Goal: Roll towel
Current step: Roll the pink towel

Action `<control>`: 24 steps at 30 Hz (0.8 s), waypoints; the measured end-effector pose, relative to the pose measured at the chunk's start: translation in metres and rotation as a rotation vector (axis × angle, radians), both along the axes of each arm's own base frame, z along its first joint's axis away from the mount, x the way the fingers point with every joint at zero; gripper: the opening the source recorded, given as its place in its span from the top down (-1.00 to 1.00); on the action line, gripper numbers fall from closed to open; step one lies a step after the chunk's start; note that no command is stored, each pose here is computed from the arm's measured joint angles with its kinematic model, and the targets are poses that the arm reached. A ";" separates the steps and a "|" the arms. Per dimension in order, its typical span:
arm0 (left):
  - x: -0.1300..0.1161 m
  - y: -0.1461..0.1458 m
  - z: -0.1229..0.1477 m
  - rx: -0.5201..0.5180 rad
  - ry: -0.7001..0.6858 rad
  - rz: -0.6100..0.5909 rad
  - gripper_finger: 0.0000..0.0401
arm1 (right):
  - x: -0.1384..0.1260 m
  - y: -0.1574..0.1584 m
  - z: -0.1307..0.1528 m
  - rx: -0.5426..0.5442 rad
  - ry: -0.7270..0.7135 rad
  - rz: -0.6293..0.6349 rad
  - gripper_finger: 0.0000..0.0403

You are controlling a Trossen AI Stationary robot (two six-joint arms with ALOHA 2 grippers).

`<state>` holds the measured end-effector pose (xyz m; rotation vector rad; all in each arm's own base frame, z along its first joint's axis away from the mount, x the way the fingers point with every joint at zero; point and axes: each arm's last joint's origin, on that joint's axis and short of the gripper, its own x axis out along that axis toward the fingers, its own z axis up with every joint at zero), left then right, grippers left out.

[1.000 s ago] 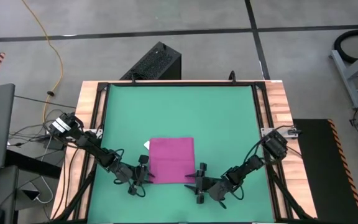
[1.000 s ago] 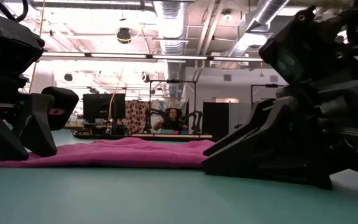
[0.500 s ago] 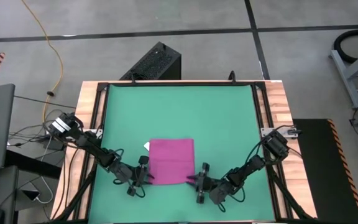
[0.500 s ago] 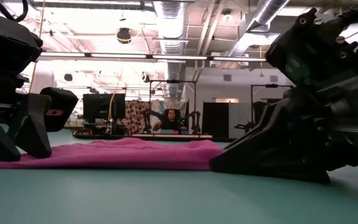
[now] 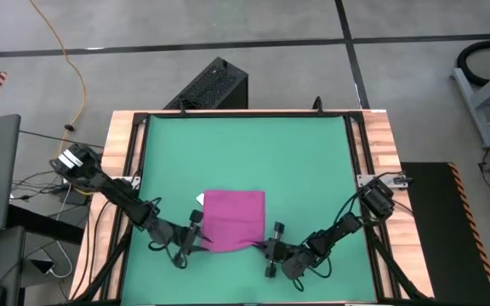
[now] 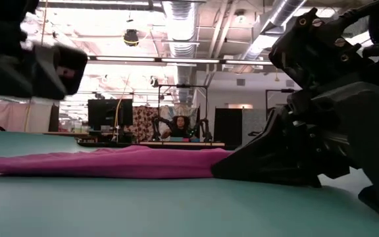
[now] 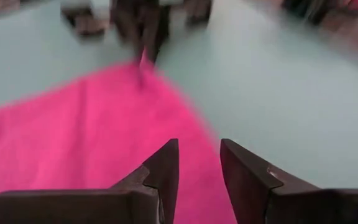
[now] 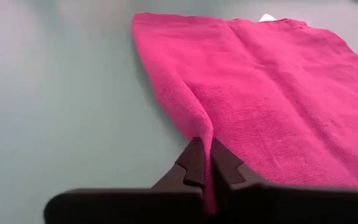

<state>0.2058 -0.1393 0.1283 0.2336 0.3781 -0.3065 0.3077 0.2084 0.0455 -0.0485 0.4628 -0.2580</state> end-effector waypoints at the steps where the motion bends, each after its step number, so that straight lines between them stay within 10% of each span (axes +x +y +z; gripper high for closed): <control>1: 0.002 0.003 -0.006 0.029 0.032 0.013 0.47 | 0.000 0.000 0.003 0.002 -0.003 0.006 0.90; 24: 0.015 0.021 -0.042 -0.130 0.266 -0.047 0.79 | 0.015 -0.042 0.091 0.552 0.060 -0.021 0.94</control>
